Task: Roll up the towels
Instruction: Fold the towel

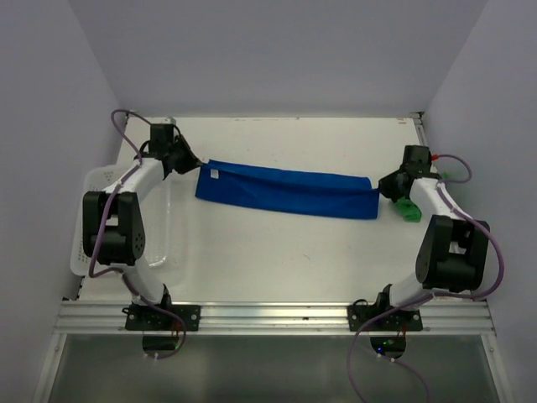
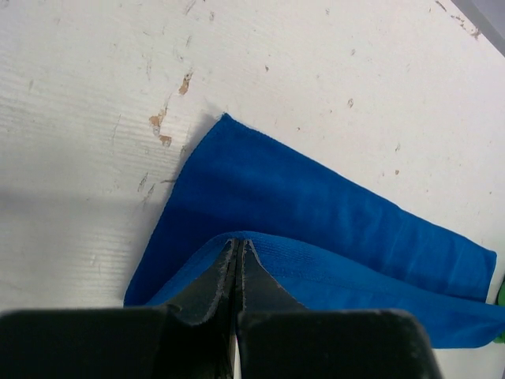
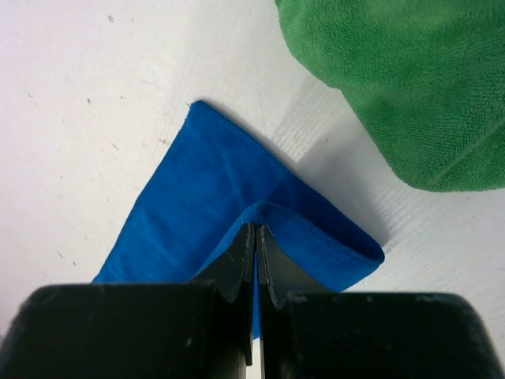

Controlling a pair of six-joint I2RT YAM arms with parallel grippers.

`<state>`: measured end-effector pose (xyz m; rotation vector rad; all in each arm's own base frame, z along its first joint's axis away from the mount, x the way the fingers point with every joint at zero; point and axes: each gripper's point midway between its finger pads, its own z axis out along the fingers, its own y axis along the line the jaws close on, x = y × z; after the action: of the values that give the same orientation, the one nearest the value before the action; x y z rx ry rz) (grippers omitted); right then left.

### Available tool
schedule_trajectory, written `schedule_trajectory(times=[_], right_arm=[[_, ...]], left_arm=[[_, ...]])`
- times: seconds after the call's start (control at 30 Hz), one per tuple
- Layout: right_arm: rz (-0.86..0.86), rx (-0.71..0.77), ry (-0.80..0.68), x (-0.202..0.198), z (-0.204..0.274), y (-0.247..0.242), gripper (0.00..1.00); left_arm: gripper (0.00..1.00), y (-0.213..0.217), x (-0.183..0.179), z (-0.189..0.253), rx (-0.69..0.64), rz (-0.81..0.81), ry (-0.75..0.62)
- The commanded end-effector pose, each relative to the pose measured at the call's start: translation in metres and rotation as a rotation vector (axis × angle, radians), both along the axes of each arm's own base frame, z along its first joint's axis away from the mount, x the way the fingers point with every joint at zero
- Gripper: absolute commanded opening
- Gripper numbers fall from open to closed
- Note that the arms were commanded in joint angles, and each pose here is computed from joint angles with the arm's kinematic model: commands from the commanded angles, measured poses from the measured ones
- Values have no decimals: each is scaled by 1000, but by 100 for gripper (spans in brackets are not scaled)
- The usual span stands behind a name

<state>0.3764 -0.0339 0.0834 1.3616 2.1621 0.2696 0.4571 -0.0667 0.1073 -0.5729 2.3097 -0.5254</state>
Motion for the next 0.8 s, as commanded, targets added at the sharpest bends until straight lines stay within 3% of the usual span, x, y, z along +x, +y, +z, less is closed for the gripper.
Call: schedule_trajectory(times=[0.0, 0.77], right_arm=[[-45, -32, -69, 22, 21, -13, 0], [-23, 8, -17, 47, -8, -11, 0]], left_arm=[[0, 3, 19, 18, 3, 22, -56], [0, -1, 40, -4, -6, 8, -29]])
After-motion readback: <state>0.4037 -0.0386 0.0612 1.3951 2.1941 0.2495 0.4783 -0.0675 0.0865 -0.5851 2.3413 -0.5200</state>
